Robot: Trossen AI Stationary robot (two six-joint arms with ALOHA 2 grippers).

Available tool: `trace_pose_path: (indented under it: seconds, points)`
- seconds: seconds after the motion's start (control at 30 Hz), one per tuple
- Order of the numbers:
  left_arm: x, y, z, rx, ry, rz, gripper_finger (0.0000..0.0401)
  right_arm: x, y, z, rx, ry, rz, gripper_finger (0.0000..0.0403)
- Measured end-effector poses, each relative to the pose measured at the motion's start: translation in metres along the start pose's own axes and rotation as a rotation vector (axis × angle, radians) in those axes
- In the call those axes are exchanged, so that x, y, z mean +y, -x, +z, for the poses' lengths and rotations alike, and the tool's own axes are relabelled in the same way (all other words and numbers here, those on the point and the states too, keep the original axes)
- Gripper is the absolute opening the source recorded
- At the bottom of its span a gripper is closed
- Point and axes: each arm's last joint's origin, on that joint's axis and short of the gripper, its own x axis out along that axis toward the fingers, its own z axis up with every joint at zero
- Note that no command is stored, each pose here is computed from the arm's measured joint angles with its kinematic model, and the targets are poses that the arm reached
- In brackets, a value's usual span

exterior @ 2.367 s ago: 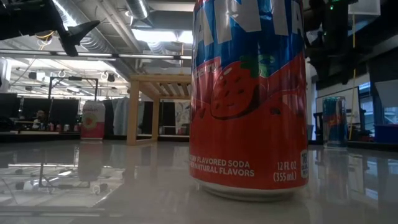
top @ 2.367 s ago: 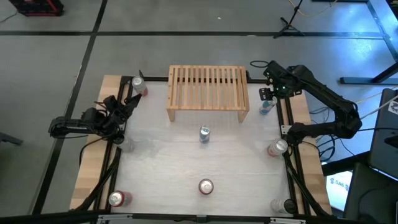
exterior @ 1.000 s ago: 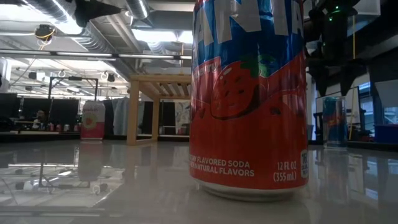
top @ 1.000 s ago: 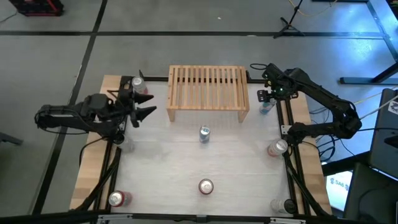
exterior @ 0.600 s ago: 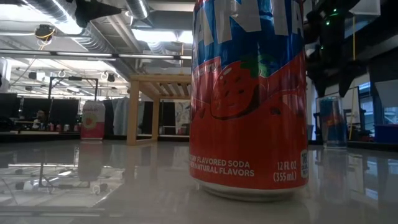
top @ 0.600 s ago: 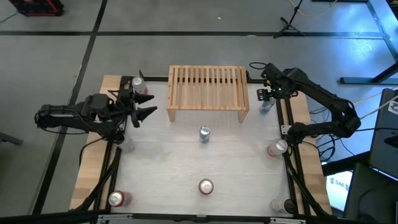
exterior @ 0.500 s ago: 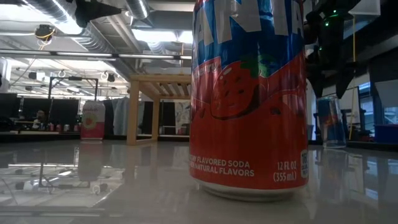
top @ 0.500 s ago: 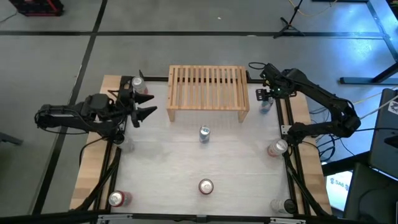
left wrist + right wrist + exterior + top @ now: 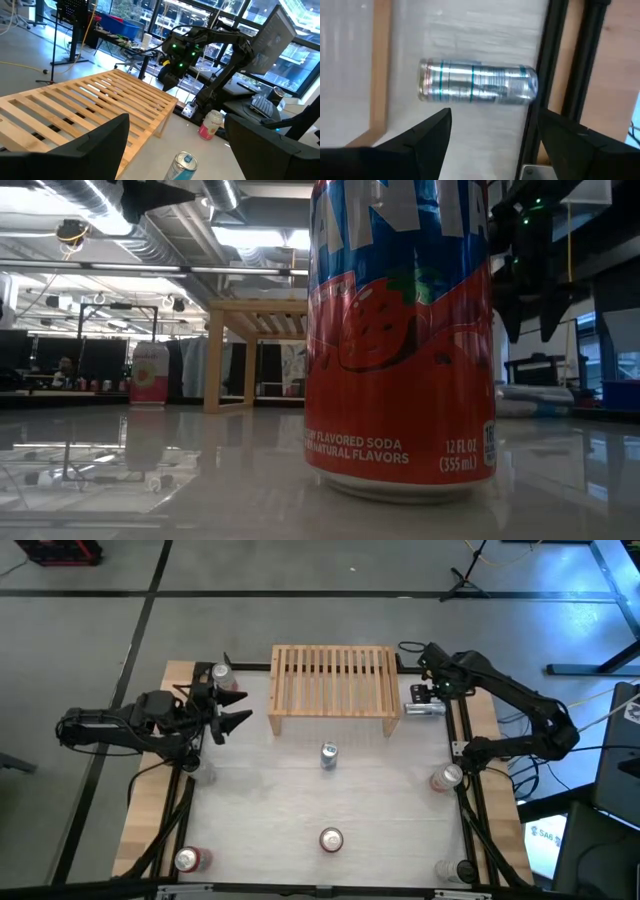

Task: Place canned beverage on shelf
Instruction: Put the top blue soda can on the shelf

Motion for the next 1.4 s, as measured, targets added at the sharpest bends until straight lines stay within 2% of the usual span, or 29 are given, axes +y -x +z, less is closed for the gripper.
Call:
trace_pose_path:
  seconds: [0.17, 0.33, 0.43, 0.7, 0.93, 1.2, 1.4]
  points:
    - [0.0, 0.0, -0.001, 0.007, -0.003, 0.003, 0.0322, 0.002, -0.002, 0.0, 0.035, 0.2, 0.057, 0.0286]
    - [0.0, 0.0, -0.001, 0.006, -0.003, 0.004, 0.0322, 0.004, -0.008, 0.003, 0.043, 0.469, 0.014, 0.0286]
    - [0.0, 0.0, -0.001, 0.006, -0.001, 0.003, 0.0322, 0.006, -0.013, 0.005, 0.058, 0.578, -0.003, 0.0286]
    - [0.0, 0.0, 0.0, -0.001, 0.03, 0.002, 0.0322, 0.015, -0.027, 0.012, 0.076, 0.684, 0.079, 0.0286]
    - [0.0, 0.0, 0.0, -0.005, 0.037, 0.013, 0.0322, 0.013, -0.058, -0.001, 0.157, 0.8, 0.08, 0.0286]
    - [0.001, 0.0, 0.002, -0.033, 0.043, 0.034, 0.0322, 0.014, -0.073, -0.003, 0.098, 0.917, 0.067, 0.0286]
    - [0.001, 0.0, 0.002, -0.033, 0.043, 0.035, 0.0322, 0.015, -0.089, -0.005, 0.176, 0.951, 0.063, 0.0286]
